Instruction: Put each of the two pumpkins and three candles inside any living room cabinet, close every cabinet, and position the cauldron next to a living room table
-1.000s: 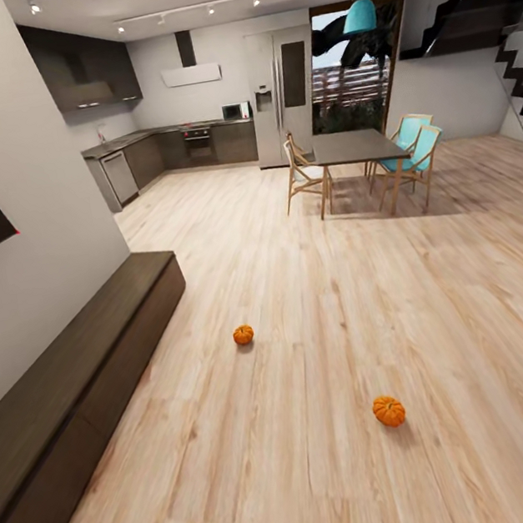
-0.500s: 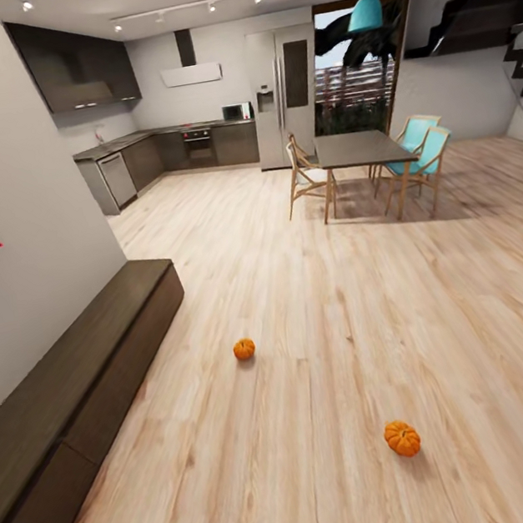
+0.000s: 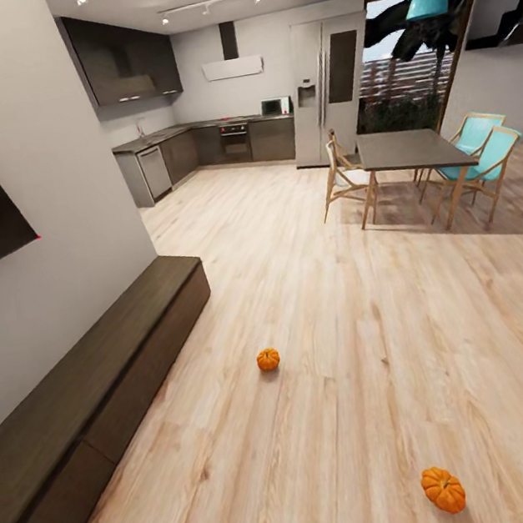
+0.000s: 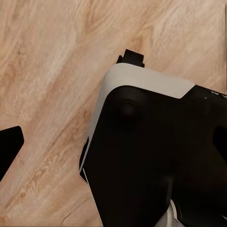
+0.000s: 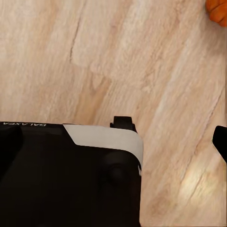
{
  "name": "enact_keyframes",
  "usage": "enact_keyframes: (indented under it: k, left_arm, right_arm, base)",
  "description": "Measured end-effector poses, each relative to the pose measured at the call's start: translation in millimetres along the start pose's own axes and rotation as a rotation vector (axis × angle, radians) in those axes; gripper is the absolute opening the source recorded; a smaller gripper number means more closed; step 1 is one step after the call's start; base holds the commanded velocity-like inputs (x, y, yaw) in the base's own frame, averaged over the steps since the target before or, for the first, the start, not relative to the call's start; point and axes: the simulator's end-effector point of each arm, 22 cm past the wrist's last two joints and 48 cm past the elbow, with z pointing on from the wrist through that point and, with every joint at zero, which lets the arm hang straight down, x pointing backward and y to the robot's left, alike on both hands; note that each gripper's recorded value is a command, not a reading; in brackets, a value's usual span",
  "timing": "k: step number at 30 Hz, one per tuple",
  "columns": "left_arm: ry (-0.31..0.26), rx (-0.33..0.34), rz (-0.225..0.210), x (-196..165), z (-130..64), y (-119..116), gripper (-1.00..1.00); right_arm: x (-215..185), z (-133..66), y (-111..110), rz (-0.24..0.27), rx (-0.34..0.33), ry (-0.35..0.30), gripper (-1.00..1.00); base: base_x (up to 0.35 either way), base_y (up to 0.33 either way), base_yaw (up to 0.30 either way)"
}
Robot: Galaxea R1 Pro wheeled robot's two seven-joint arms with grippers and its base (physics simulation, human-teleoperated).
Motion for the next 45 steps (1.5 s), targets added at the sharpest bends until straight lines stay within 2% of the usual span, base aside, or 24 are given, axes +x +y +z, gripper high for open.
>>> enact_keyframes:
  k: [31, 45]
  left_arm:
    - [-0.011, -0.002, -0.002, -2.9, 0.1, 1.7, 1.0]
    - [-0.011, -0.003, -0.002, -3.0, 0.1, 2.4, 1.0]
  right_arm:
    - [0.0, 0.0, 0.6, 0.0, -0.001, 0.0, 1.0]
    - [-0.1, 0.0, 2.4, 0.0, -0.003, 0.0, 1.0]
  base:
    - [0.271, -0.224, 0.285]
    - [0.281, -0.146, 0.285]
